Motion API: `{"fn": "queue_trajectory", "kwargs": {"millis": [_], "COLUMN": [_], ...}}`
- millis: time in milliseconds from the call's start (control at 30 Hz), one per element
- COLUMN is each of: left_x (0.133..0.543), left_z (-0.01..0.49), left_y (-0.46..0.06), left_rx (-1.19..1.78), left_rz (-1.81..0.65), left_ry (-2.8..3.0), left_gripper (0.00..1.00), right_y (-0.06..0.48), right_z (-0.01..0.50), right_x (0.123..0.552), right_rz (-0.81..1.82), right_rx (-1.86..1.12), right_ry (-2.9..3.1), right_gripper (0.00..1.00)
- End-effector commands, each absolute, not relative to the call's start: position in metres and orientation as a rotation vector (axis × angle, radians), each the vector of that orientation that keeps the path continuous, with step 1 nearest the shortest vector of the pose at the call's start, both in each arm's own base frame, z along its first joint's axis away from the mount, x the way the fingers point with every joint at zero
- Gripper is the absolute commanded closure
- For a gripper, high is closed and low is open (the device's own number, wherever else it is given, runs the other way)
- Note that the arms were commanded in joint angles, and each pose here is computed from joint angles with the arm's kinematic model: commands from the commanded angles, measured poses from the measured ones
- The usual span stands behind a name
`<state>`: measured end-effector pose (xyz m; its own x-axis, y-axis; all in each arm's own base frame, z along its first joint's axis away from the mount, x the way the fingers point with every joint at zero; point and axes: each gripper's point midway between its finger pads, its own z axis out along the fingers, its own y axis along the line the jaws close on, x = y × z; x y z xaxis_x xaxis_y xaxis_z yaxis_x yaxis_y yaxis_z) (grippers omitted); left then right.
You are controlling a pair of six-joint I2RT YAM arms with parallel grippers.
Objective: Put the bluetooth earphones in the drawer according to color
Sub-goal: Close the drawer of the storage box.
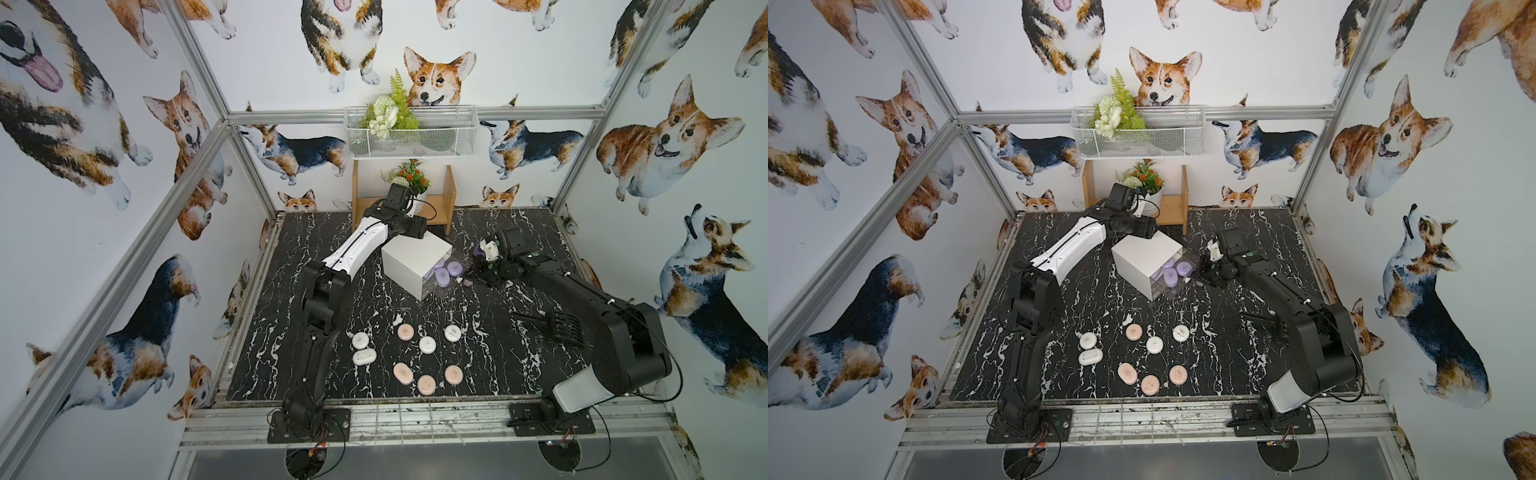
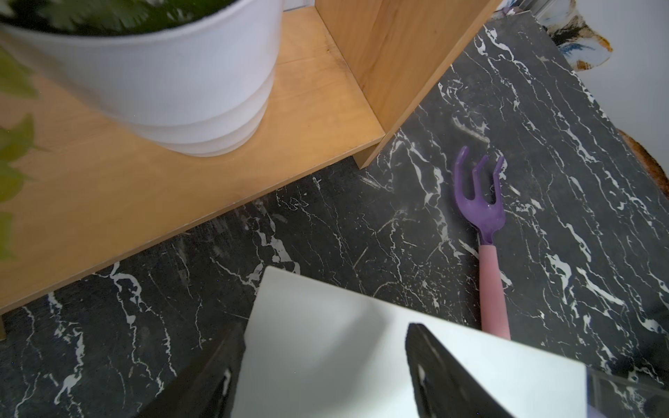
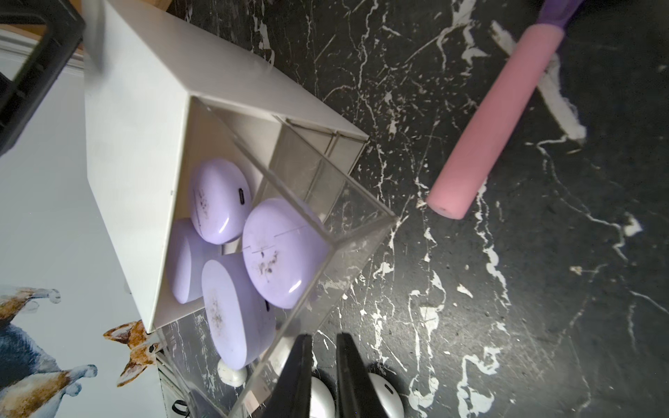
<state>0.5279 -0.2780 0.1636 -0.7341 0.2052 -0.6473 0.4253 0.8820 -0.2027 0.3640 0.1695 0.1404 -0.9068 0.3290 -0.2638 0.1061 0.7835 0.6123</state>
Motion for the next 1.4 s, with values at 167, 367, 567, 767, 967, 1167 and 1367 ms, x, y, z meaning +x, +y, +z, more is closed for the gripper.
{"fn": "queue_trajectory", "kwargs": {"millis": [167,367,567,767,967,1167,1367], "left_x": [0.489,0.486,0.482,0.477,0.479,0.487,0.496], "left_z": [0.139,0.141,0.142,0.148,0.157,0.175,0.218], "left_y": [-0.286,-0.291,-0.29,-0.289,-0.284,-0.278,-0.266], "left_rx": [0.497,0.506,0.507,0.504,0.5,0.486,0.44], "left_rz": [-0.534,-0.541,-0.535,-0.543,-0.513,-0.458,-0.38], "left_ry": [2.554,2.55,2.555,2.551,2.537,2.502,2.415], "left_gripper": [0.24,0.24,0.25,0.25,0.24,0.12,0.02], "right_y": [0.194,0.208,0.219,0.23,0.223,0.203,0.202], "right_z": [0.148,0.148,0.143,0.145,0.155,0.174,0.159], "right_x": [0.393,0.4,0.405,0.41,0.401,0.365,0.332], "right_rz": [0.923,0.945,0.97,0.987,0.942,0.886,1.002], "right_rx": [0.312,0.302,0.295,0.285,0.272,0.256,0.311], "right_ry": [2.563,2.562,2.569,2.562,2.56,2.545,2.54], "right_gripper": [0.81,0.81,0.81,0.81,0.77,0.54,0.53]}}
